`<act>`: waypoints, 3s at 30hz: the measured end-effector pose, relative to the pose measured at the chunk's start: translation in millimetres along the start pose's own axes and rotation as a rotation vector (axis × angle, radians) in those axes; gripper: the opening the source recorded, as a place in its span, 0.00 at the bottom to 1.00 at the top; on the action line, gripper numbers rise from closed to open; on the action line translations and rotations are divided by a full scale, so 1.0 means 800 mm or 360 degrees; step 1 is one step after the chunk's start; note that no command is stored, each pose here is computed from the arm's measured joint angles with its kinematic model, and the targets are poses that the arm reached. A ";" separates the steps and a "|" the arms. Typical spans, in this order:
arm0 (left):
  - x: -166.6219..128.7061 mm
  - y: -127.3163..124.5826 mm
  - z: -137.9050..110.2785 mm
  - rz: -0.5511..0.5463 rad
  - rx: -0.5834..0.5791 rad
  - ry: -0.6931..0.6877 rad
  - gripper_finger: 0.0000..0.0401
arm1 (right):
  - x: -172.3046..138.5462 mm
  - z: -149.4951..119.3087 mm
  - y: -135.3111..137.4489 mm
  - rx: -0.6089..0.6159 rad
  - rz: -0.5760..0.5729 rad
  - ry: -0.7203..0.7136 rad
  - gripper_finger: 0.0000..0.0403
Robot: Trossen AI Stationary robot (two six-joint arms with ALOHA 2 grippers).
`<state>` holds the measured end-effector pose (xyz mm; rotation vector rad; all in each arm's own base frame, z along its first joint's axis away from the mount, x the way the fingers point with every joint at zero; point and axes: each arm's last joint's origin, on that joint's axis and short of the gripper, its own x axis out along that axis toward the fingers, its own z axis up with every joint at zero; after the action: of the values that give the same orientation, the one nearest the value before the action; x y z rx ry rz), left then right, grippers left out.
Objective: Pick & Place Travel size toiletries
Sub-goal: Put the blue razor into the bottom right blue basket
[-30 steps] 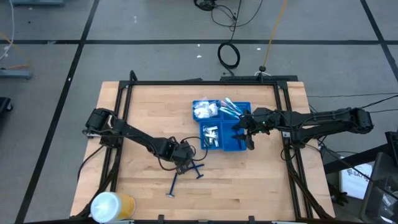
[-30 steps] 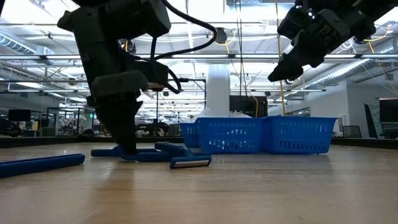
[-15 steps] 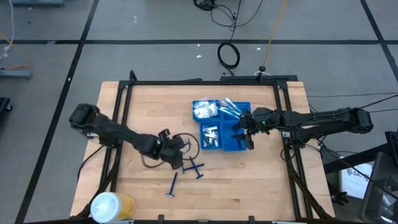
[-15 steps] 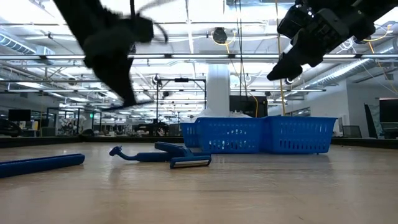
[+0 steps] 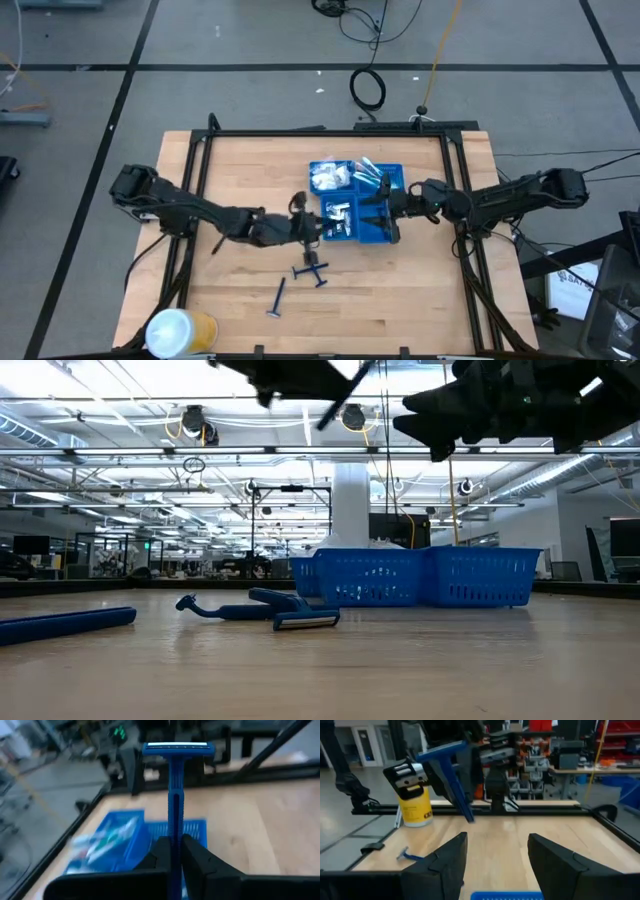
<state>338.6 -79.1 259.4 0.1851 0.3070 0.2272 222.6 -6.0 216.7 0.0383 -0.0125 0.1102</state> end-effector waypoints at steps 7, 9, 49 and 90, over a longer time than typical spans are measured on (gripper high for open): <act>0.041 0.018 -0.007 -0.0163 -0.0012 -0.0173 0.01 | 0.013 -0.010 0.005 -0.0013 0.0050 -0.0070 0.49; 0.048 0.024 -0.013 -0.0140 -0.0030 -0.0146 0.03 | 0.015 -0.010 0.006 -0.0017 0.0057 -0.0101 0.49; 0.061 0.031 -0.012 0.0123 -0.0203 0.0152 0.32 | 0.022 -0.020 -0.007 -0.0026 -0.0006 -0.0018 0.06; 0.045 0.035 -0.060 0.0377 -0.0410 0.0773 0.49 | -0.051 -0.014 0.002 0.0385 -0.0145 0.1116 0.13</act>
<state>351.0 -36.1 210.7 -0.0944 0.7347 0.5450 182.1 -8.2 205.1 0.2397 0.7030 0.0291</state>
